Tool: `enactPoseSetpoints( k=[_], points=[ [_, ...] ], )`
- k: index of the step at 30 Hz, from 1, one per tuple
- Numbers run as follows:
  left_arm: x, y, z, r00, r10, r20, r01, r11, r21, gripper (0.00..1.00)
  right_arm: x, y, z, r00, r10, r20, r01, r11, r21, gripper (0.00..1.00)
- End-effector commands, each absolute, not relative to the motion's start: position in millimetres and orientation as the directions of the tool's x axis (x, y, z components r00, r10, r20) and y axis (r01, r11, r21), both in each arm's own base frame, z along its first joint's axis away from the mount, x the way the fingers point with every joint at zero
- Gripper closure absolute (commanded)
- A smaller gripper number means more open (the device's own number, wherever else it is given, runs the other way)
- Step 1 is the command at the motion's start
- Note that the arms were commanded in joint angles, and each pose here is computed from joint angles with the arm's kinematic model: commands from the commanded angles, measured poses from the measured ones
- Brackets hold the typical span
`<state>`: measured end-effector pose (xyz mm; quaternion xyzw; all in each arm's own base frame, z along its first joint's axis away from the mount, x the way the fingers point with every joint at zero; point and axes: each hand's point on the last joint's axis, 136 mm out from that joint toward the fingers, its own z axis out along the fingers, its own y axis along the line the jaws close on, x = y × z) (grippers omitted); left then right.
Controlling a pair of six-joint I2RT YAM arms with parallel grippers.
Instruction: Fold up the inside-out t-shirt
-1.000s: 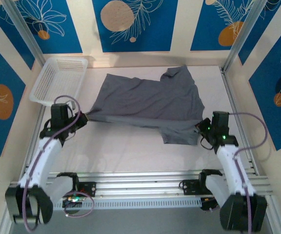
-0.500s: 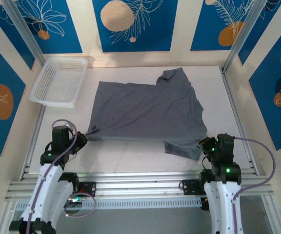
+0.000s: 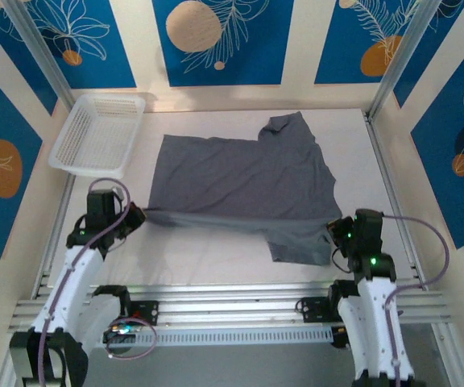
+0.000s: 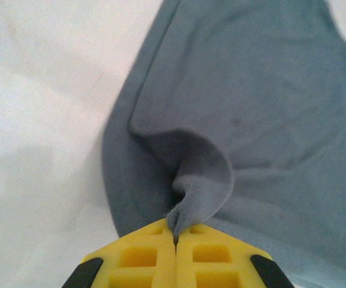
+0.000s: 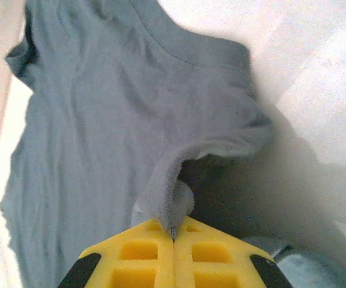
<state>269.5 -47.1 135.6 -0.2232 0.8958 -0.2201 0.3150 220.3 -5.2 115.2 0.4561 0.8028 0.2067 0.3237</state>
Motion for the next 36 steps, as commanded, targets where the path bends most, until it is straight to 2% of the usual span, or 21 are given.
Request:
enactPoseSetpoints(
  k=[1, 6, 9, 19, 23, 27, 30, 33, 36],
  points=[
    [303.3, -47.6, 157.5, -0.690, -0.468, -0.553, -0.177, 0.849, -0.498, 1.00, 261.3, -11.7, 143.7, -0.388, 0.817, -0.427, 0.515, 0.576, 0.634, 1.00],
    [341.2, -51.2, 150.5, -0.719, -0.419, -0.555, -0.152, 0.874, -0.463, 1.00, 293.0, -19.3, 135.4, -0.403, 0.817, -0.413, 0.520, 0.576, 0.631, 1.00],
    [354.2, -54.2, 130.2, -0.756, -0.395, -0.522, -0.159, 0.884, -0.439, 1.00, 307.6, -25.8, 132.5, -0.422, 0.804, -0.419, 0.523, 0.593, 0.612, 1.00],
    [348.9, -32.9, 69.4, -0.800, -0.406, -0.442, -0.289, 0.906, -0.310, 1.00, 346.9, -26.0, 109.2, -0.525, 0.783, -0.332, 0.544, 0.609, 0.577, 1.00],
    [350.6, -42.3, 69.9, -0.807, -0.407, -0.428, -0.264, 0.897, -0.356, 1.00, 352.3, -23.4, 103.7, -0.537, 0.789, -0.298, 0.553, 0.596, 0.582, 1.00],
    [350.8, -56.9, 114.4, -0.766, -0.411, -0.495, -0.173, 0.873, -0.456, 1.00, 342.7, -27.7, 136.7, -0.500, 0.792, -0.352, 0.528, 0.600, 0.601, 1.00],
    [331.3, -59.4, 142.2, -0.741, -0.423, -0.522, -0.149, 0.861, -0.486, 1.00, 315.0, -31.0, 162.5, -0.430, 0.809, -0.402, 0.524, 0.586, 0.619, 1.00],
    [297.2, -61.1, 134.0, -0.741, -0.453, -0.496, -0.175, 0.843, -0.509, 1.00, 273.2, -23.3, 162.0, -0.361, 0.838, -0.410, 0.505, 0.545, 0.670, 1.00],
    [256.0, -64.5, 104.3, -0.750, -0.502, -0.430, -0.226, 0.806, -0.548, 1.00, 234.2, -18.6, 146.7, -0.304, 0.859, -0.413, 0.497, 0.512, 0.701, 1.00]
  ],
)
